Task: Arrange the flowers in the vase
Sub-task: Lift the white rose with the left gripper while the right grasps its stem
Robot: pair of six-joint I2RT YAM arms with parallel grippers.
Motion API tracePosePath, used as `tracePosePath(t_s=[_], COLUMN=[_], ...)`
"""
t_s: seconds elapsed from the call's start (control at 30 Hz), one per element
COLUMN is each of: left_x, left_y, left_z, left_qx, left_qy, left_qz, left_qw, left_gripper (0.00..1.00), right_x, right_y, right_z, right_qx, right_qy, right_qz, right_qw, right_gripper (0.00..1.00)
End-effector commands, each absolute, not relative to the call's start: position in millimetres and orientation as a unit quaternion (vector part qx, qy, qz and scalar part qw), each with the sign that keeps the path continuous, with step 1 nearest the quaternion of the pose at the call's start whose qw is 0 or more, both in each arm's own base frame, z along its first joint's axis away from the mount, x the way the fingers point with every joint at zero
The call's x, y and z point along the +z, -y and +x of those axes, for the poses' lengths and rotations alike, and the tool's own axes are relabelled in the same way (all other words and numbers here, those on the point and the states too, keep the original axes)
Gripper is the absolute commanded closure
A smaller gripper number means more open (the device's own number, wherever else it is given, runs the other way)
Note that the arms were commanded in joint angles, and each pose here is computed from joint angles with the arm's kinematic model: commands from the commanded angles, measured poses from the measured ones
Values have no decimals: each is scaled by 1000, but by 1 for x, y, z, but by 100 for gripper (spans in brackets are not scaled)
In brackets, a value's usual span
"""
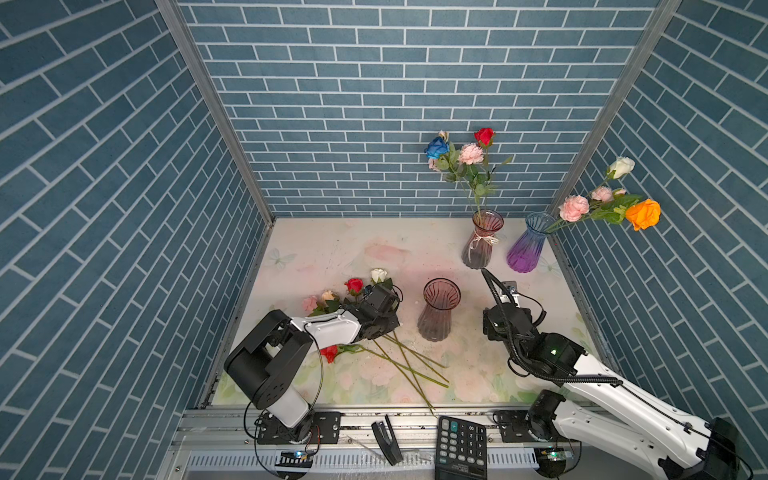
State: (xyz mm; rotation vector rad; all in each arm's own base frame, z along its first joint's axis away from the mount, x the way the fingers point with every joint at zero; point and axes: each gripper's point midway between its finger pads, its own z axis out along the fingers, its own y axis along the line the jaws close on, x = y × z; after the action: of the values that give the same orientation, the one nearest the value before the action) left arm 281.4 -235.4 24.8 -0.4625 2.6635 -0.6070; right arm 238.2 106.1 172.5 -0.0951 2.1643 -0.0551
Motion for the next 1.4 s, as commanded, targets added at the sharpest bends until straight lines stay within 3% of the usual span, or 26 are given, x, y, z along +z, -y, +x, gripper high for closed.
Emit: tracePosePath(t_s=[0.0,0.23,0.43,0.87,1.0,1.17,1.23,1.37], left_x=[22,25,52,174,231,305,326,359], left_y=[231,229,240,230,219,225,231,248], left_z=[279,280,286,270,257,227,216,193], left_qx=[-211,-218,-326,-385,-394,-443,-469,-536], left_qy=[-946,-942,-902,-862,-839,-784,-761,-708], left_qz=[-169,-173,-173,-81,-27,80,114,170], left_qw=[180,189,225,318,375,427,433,428], left_gripper=[90,100,100,100,100,100,100,100], right_x=[174,175,176,200,239,306,325,341], right_y=[-98,-97,-96,-108,-121,-158,-178,-233], right_z=[236,235,235,229,219,192,178,152], right_qx=[-24,-21,-21,30,112,279,327,414], right_qy=[-881,-879,-878,-867,-840,-754,-734,-726], right_qz=[-17,-15,-14,-51,-67,-128,-178,-285], right_qw=[472,475,477,496,526,581,568,470], right_gripper=[28,29,31,31,36,39,39,45])
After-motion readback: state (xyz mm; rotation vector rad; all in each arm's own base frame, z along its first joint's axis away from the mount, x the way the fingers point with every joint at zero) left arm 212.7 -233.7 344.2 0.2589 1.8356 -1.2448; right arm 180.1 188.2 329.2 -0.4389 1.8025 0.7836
